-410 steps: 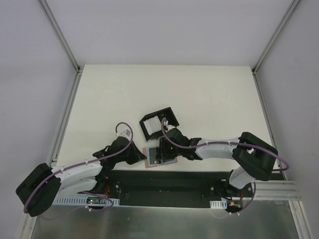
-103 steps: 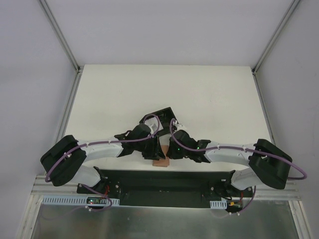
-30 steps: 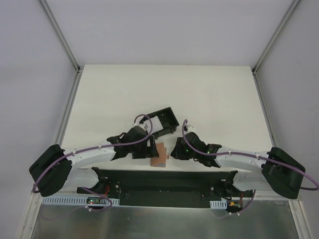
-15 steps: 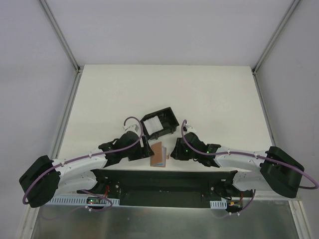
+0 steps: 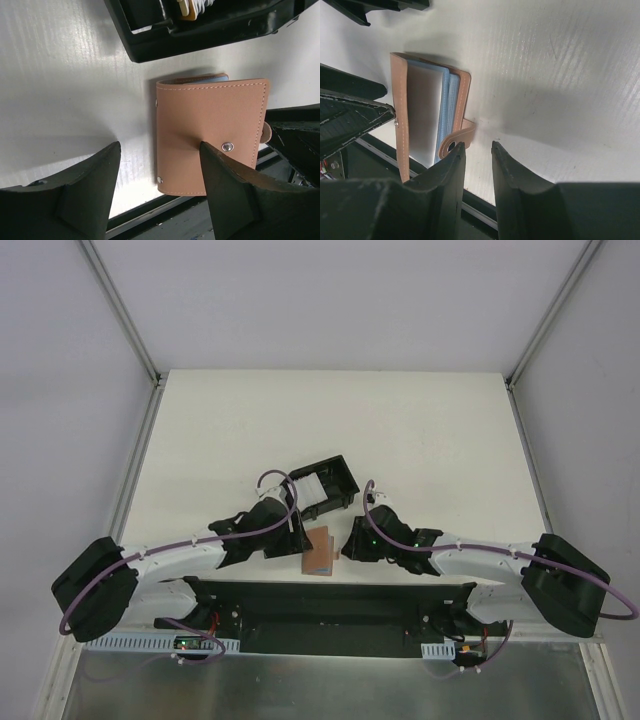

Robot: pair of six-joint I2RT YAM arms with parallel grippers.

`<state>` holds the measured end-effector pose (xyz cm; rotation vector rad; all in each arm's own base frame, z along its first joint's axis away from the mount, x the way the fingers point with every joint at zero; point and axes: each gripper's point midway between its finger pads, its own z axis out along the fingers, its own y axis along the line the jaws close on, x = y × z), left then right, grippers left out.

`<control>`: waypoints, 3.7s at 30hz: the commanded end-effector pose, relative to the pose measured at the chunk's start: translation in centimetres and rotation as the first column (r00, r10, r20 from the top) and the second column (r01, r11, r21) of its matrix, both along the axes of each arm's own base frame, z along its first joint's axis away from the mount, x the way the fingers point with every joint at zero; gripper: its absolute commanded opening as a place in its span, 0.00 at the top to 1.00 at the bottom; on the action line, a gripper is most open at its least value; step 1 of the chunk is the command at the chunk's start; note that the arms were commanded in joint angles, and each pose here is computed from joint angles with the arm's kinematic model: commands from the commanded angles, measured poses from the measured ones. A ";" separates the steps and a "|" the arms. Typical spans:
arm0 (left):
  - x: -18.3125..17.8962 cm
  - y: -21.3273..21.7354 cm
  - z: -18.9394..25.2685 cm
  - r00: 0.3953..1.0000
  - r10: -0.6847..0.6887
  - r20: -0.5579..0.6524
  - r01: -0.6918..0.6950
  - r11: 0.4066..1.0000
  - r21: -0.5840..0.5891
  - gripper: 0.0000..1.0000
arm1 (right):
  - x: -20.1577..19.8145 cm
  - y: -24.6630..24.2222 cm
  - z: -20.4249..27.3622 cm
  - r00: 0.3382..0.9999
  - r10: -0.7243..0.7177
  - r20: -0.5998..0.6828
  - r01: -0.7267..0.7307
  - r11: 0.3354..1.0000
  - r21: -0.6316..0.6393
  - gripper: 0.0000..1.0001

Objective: Put the credit cards into the card holder
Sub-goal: Close the card holder at the corner of the board.

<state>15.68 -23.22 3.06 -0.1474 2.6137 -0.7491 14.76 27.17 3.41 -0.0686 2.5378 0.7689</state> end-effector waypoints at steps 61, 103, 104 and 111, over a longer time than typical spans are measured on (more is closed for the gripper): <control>0.6 -0.2 -0.2 0.997 -0.050 0.056 0.044 0.993 0.114 0.36 | 0.8 2.1 1.7 1.000 0.017 0.021 -0.018 0.997 0.069 0.73; -3.1 -0.9 -2.7 0.950 -0.311 -0.033 0.312 0.942 0.123 0.55 | 0.0 3.5 1.2 0.998 0.061 -0.030 -0.057 0.990 0.126 0.75; -3.2 -0.8 -2.9 0.949 -0.315 -0.035 0.317 0.940 0.127 0.55 | 0.0 3.5 1.2 0.998 0.059 -0.029 -0.055 0.991 0.125 0.75; -4.1 -0.1 -3.9 0.941 -0.332 -0.069 0.339 0.929 0.146 0.56 | 0.0 3.6 1.2 0.997 0.064 -0.031 -0.059 0.990 0.126 0.75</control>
